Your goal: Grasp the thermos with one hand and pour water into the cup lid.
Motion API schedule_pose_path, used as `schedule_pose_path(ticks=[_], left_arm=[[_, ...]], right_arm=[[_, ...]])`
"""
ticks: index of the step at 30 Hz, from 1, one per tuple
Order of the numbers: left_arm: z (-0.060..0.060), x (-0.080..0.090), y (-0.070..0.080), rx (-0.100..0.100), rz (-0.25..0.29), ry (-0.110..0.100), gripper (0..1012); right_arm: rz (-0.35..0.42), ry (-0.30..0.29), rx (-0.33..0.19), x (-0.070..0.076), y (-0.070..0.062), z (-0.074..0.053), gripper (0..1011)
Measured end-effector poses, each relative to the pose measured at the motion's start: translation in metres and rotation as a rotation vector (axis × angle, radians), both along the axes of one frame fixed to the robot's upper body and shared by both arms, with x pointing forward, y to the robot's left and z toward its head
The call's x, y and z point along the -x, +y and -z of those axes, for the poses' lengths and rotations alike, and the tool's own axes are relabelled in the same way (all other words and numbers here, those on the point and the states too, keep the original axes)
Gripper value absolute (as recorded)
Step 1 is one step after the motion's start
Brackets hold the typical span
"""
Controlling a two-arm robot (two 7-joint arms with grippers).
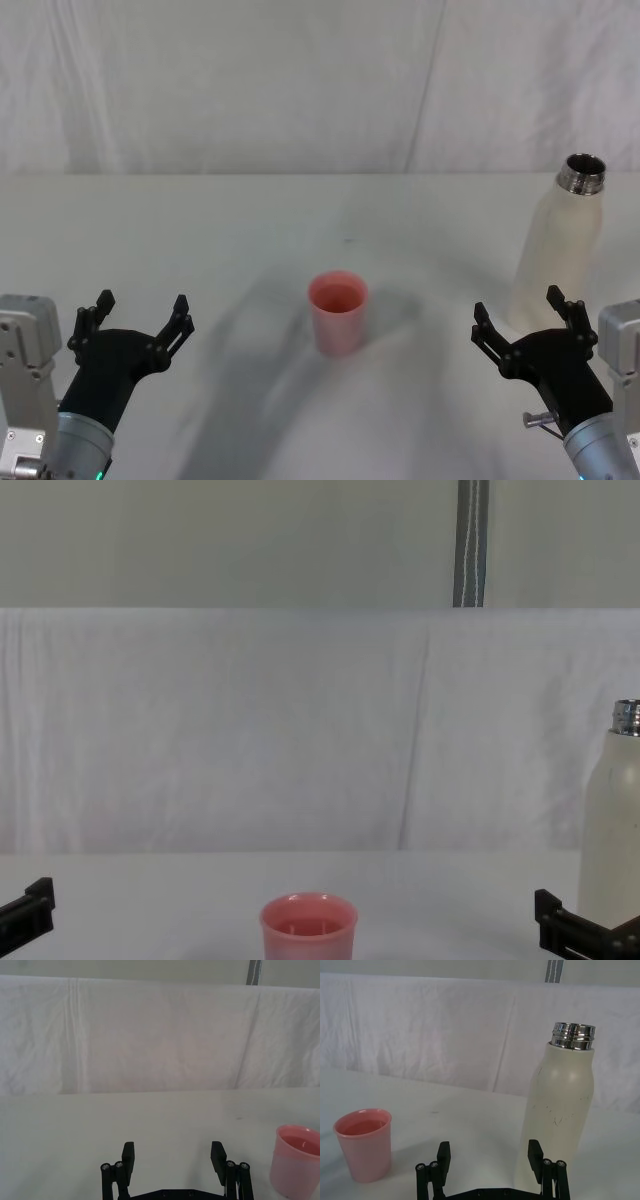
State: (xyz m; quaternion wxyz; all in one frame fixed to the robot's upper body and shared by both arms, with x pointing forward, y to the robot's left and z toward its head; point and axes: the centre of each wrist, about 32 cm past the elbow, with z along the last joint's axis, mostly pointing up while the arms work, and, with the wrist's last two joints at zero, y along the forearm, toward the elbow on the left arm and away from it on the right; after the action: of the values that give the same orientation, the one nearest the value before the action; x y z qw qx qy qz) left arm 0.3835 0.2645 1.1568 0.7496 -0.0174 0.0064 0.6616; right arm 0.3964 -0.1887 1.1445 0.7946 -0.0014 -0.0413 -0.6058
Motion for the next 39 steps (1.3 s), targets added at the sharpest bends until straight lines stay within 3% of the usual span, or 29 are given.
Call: schedule_pose_path(ticks=[39], left_arm=[[0.0000, 0.0000, 0.0000, 0.000, 0.000, 0.000, 1001]], right_arm=[[0.004, -0.002, -0.002, -0.0003, -0.0005, -0.0007, 1001]])
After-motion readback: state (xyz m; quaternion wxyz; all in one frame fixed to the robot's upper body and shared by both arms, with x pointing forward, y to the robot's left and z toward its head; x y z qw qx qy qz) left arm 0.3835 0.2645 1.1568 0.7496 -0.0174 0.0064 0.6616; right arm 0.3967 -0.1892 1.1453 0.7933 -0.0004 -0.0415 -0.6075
